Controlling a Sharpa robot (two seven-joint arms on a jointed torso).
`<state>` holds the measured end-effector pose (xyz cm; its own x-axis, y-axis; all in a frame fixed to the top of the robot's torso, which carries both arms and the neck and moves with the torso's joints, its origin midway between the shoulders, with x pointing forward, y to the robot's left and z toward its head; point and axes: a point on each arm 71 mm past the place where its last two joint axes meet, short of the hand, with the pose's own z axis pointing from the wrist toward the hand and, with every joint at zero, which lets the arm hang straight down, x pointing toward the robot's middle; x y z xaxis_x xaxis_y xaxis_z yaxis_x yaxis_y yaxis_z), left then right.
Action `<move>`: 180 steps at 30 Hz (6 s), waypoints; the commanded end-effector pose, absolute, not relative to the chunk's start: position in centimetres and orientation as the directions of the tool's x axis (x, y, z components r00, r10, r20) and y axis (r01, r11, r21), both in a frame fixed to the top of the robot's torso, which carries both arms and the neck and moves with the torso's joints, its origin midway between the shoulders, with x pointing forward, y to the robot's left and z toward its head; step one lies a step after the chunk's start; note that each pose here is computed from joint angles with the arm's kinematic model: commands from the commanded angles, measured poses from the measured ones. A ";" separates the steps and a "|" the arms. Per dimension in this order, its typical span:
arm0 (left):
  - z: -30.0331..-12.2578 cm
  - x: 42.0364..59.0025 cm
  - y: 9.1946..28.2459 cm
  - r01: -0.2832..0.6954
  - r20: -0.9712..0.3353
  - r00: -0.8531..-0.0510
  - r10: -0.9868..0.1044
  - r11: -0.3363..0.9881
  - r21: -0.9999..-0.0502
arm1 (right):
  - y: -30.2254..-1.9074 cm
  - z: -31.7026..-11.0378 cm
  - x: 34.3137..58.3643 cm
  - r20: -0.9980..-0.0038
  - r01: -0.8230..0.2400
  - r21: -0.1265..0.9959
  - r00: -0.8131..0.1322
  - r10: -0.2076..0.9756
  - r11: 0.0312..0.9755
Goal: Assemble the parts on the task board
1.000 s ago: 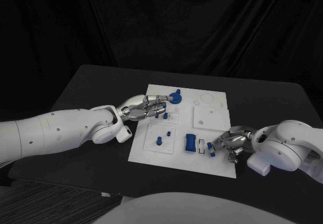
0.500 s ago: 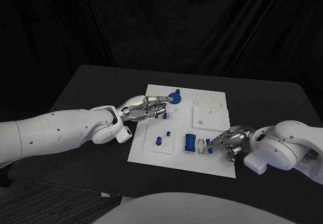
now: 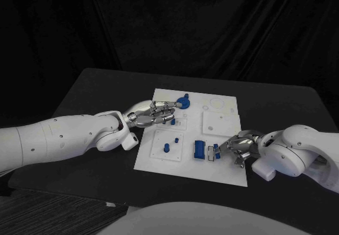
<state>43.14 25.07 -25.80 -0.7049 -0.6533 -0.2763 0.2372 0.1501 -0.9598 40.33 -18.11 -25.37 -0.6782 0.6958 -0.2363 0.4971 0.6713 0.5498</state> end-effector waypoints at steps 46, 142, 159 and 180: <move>-25.4 42.9 24.6 0.285 -0.259 -0.726 -0.638 0.063 -0.956 | -16.8 -26.0 40.3 -0.298 0.414 0.506 -0.739 0.604 0.756; -25.4 42.3 24.9 0.280 -0.250 -0.727 -0.640 0.056 -0.958 | -18.8 -24.2 39.7 -0.399 0.330 0.556 -0.699 0.594 0.762; -23.5 41.3 26.8 0.283 -0.208 -0.664 -0.718 0.016 -0.959 | -17.7 -19.7 40.9 0.038 0.305 0.917 -0.706 0.707 0.255; -20.3 43.7 26.4 0.272 -0.062 -0.604 -0.795 -0.131 -0.953 | -19.1 -21.0 42.2 0.070 -0.027 0.995 -0.473 0.878 -0.094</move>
